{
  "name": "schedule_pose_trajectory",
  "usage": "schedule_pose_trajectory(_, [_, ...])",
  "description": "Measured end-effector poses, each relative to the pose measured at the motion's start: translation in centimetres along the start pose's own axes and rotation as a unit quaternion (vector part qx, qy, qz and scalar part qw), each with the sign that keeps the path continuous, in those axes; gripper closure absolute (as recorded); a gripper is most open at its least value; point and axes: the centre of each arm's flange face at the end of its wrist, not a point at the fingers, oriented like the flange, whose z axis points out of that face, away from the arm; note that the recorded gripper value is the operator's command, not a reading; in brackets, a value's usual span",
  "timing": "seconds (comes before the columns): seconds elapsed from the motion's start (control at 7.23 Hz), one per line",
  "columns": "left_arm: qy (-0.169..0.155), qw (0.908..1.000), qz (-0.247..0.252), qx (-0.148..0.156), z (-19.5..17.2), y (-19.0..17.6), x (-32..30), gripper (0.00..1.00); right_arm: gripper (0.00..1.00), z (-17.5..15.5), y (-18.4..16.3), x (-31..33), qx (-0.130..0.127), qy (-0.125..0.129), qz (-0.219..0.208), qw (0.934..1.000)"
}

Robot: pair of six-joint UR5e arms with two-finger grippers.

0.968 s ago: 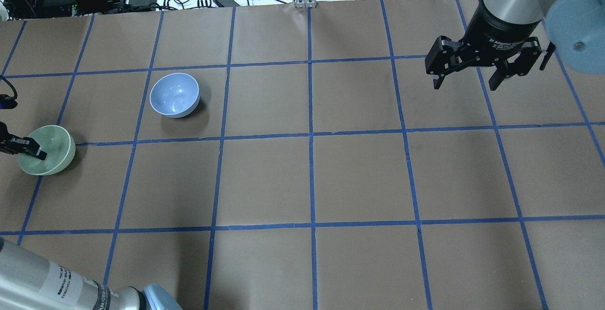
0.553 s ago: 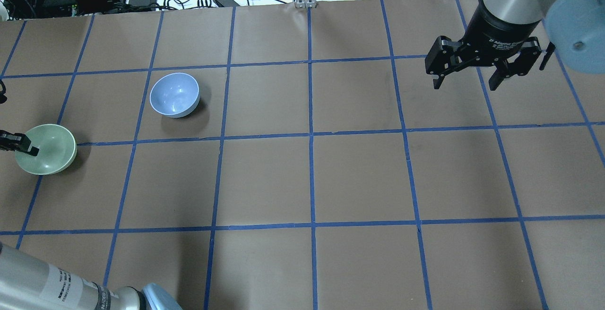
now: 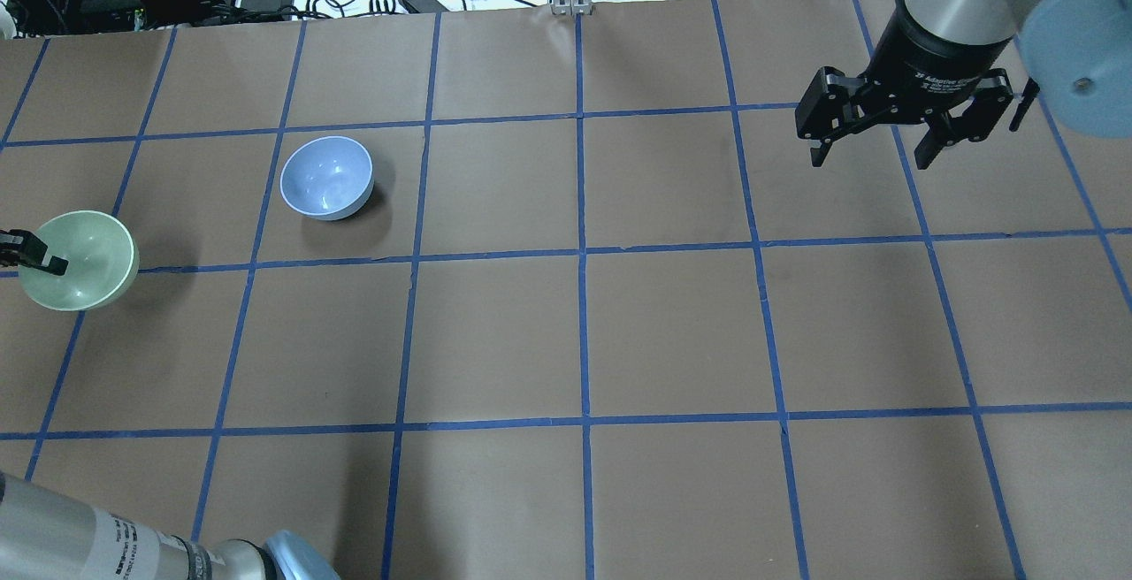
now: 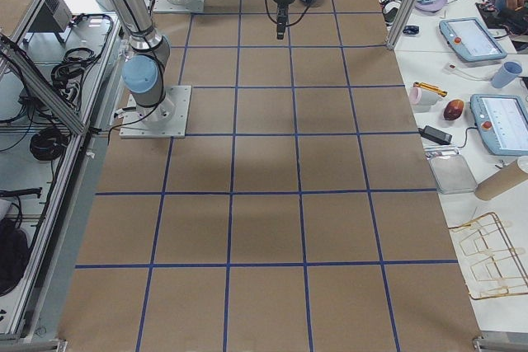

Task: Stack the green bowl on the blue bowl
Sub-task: 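Lift the green bowl with the left gripper toward the blue bowl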

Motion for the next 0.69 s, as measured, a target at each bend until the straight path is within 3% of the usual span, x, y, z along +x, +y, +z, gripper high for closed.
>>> schedule_pose_trajectory(0.28, [0.022,0.9997,0.003,0.005,-0.8,-2.8,3.4,1.00,0.00,0.0,0.0,0.0,0.000,0.000,0.000,1.0000])
schedule_pose_trajectory(0.69, [0.043,0.9985,-0.034,0.001,1.0,-7.9,10.5,1.00,0.00,0.0,0.0,0.0,0.000,0.000,0.000,1.0000])
